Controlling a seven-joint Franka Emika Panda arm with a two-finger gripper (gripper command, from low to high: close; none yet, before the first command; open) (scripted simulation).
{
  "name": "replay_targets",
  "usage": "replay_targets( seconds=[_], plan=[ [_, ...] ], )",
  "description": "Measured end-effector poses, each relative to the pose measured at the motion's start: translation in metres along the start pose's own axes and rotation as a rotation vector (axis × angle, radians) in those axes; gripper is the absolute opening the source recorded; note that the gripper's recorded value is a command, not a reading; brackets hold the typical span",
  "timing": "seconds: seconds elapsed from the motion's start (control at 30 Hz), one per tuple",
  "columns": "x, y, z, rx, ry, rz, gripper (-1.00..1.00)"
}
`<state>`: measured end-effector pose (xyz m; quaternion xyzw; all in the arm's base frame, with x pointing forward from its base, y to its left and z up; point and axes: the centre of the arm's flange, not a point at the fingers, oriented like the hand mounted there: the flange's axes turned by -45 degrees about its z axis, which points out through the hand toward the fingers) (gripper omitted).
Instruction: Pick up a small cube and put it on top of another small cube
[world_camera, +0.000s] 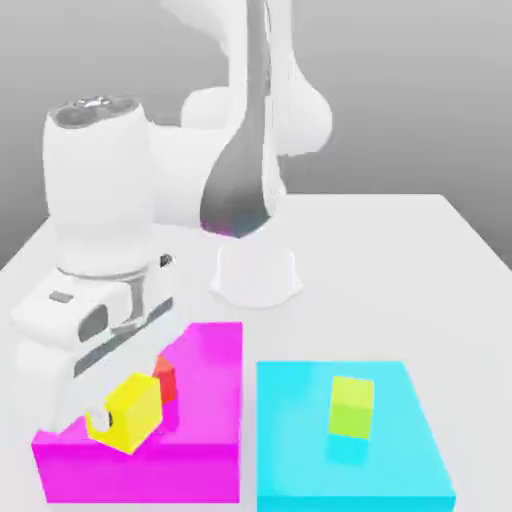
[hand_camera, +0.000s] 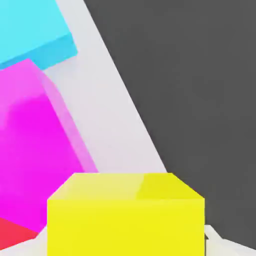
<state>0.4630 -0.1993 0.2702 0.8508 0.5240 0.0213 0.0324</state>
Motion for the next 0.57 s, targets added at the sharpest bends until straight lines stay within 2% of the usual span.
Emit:
replay_targets(
  seconds=[0.23, 0.43, 0.47, 0.57],
  plan=[
    [-0.153, -0.067, 0.014, 0.081, -0.015, 0.083, -1.00],
    [-0.143, -0.082, 0.065, 0.078, -0.003, 0.053, -1.00],
    [-0.144, -0.084, 0.074, 0.079, -0.003, 0.054, 1.00],
    [-0.144, -0.084, 0.074, 0.079, -0.003, 0.054, 1.00]
  ],
)
